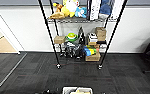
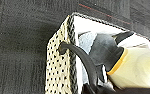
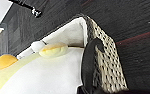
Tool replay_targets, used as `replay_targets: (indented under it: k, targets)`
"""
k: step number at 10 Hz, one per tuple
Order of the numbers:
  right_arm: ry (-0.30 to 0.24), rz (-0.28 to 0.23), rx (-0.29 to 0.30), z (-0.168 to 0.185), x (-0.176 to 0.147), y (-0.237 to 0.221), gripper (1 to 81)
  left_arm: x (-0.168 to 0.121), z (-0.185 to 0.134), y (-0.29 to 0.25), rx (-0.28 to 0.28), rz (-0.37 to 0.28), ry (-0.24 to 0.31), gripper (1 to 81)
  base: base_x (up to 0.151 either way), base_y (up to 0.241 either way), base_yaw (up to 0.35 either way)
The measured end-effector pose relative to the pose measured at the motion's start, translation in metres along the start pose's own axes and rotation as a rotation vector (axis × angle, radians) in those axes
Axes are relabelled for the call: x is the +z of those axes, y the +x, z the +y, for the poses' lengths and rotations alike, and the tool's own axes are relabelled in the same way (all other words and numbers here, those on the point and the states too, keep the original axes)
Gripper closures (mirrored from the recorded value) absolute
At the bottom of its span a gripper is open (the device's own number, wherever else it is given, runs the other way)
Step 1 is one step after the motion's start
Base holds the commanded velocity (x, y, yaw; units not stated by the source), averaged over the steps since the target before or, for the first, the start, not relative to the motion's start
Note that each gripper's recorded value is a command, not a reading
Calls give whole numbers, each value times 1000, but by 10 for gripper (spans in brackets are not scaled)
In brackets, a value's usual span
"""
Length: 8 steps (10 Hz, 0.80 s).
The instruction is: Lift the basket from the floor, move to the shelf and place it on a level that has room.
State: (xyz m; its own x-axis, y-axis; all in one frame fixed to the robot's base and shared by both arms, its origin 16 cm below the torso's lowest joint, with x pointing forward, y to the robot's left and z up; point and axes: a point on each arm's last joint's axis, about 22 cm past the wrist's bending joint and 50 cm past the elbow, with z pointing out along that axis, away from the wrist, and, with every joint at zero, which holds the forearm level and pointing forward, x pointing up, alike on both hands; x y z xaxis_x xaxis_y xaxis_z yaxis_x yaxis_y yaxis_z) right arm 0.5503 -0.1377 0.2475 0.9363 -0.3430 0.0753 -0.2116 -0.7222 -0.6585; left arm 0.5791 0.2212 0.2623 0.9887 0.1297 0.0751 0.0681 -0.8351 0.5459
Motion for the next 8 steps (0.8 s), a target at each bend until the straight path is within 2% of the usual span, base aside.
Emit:
replay_targets:
  k: [4,8]
  targets:
    - [54,38,20,-40,-63,-3,811,-71,49,0,12,34,-77,811,0,0,0]
    - [113,82,29,-81,-129,1,811,-130,87,-6,-9,62,-134,811,0,0,0]
